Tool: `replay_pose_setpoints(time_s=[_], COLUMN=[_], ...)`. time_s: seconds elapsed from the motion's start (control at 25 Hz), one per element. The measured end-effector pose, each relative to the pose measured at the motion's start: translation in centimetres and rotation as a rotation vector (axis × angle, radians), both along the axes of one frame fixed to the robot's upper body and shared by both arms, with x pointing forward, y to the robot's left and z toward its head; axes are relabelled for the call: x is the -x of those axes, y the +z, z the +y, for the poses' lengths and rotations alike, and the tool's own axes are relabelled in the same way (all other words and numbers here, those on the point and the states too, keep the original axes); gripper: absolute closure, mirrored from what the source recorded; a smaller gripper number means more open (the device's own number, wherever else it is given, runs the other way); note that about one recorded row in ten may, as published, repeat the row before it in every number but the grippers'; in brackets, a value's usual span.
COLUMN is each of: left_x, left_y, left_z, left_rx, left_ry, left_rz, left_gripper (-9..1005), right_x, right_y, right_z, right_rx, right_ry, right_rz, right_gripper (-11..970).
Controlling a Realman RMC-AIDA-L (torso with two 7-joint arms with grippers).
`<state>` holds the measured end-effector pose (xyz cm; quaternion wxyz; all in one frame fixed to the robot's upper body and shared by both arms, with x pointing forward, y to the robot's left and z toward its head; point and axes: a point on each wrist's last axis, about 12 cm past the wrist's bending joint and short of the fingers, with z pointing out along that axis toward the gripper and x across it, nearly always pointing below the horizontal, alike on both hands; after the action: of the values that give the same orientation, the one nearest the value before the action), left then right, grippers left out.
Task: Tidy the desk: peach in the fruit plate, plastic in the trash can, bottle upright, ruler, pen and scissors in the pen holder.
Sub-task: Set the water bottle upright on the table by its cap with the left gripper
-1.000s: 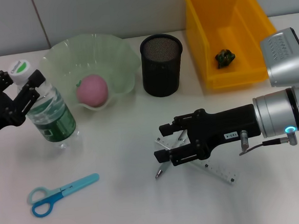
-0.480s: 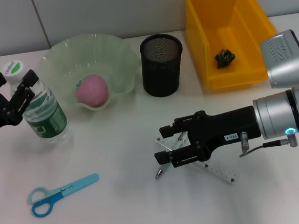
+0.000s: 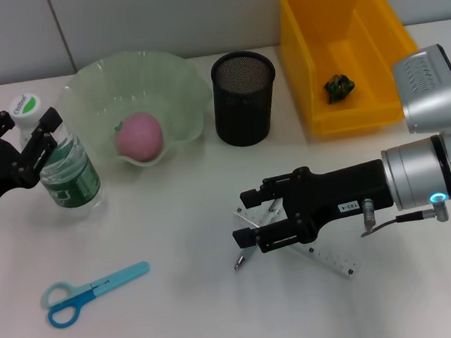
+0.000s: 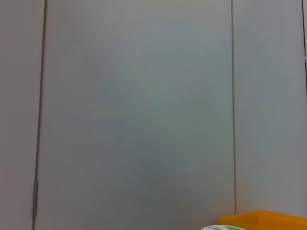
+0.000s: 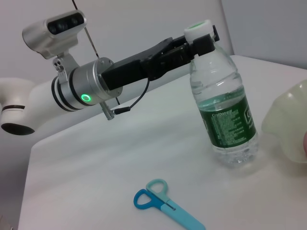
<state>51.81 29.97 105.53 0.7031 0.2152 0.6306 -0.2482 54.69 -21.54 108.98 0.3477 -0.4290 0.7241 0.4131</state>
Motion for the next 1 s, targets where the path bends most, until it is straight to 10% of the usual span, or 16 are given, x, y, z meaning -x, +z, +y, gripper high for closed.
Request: replay_pose_setpoints(time_s=[1.0], left_x=[-0.75], left_y=[-0.39], left_z=[-0.19], left_rx=[-0.038], left_ry=[0.017], left_rz=[0.035], left_gripper=[560], right_x=[-0.19], right_y=[0.16], right_z=[0.08], right_rx=[0.002], right_ry=[0.003], right_rz=[-0.006], right_gripper=[217])
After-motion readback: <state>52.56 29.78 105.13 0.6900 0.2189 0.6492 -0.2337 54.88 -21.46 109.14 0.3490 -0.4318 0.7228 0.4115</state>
